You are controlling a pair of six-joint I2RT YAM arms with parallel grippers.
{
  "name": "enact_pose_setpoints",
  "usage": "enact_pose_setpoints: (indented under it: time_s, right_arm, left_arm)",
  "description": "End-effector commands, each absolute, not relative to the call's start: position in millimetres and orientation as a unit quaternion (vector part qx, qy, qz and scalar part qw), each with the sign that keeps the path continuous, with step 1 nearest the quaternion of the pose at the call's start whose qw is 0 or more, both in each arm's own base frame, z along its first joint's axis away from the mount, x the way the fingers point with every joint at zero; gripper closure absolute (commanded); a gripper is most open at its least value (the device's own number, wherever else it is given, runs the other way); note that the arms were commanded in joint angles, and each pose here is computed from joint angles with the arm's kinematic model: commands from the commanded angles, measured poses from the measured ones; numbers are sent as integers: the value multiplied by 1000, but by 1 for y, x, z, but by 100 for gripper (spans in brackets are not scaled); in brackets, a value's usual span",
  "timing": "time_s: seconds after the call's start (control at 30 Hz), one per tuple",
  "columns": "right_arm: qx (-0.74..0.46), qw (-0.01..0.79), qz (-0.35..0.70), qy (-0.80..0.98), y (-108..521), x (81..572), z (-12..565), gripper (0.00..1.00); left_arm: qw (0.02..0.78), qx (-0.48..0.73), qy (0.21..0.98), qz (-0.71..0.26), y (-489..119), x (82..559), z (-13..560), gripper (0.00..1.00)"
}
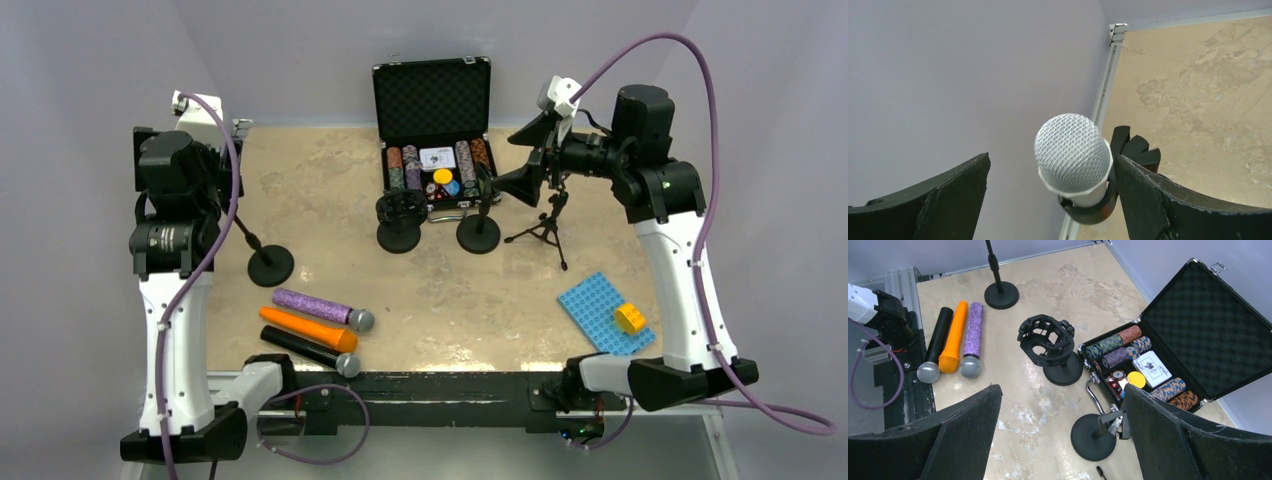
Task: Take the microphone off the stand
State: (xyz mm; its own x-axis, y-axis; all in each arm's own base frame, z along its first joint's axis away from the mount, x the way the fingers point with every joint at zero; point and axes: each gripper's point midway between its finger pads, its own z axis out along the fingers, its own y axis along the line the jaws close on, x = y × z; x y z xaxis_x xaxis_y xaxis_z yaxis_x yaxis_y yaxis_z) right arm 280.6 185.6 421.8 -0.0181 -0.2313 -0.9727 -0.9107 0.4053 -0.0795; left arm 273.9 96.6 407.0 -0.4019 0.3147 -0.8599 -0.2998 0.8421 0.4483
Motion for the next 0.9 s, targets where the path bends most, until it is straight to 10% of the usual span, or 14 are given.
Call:
enact_pose_setpoints:
  time_s: [0.0, 0.17, 0.63, 0.87]
  right_arm:
    - [-452, 554, 313, 625, 186, 269, 433, 5]
    - [-448, 555, 305, 631, 182, 266, 432, 5]
    - [-446, 547, 308, 638, 181, 257, 419, 7]
    - [-449, 545, 317, 633, 183, 253, 418, 7]
  left_arm:
    - [583, -23, 771, 256, 101, 307, 407, 4]
    - [582, -23, 779, 230, 100, 331, 393, 15]
    - [624, 35, 760, 179, 73, 320, 404, 88]
    - [676, 99, 723, 101, 31, 303, 450, 100]
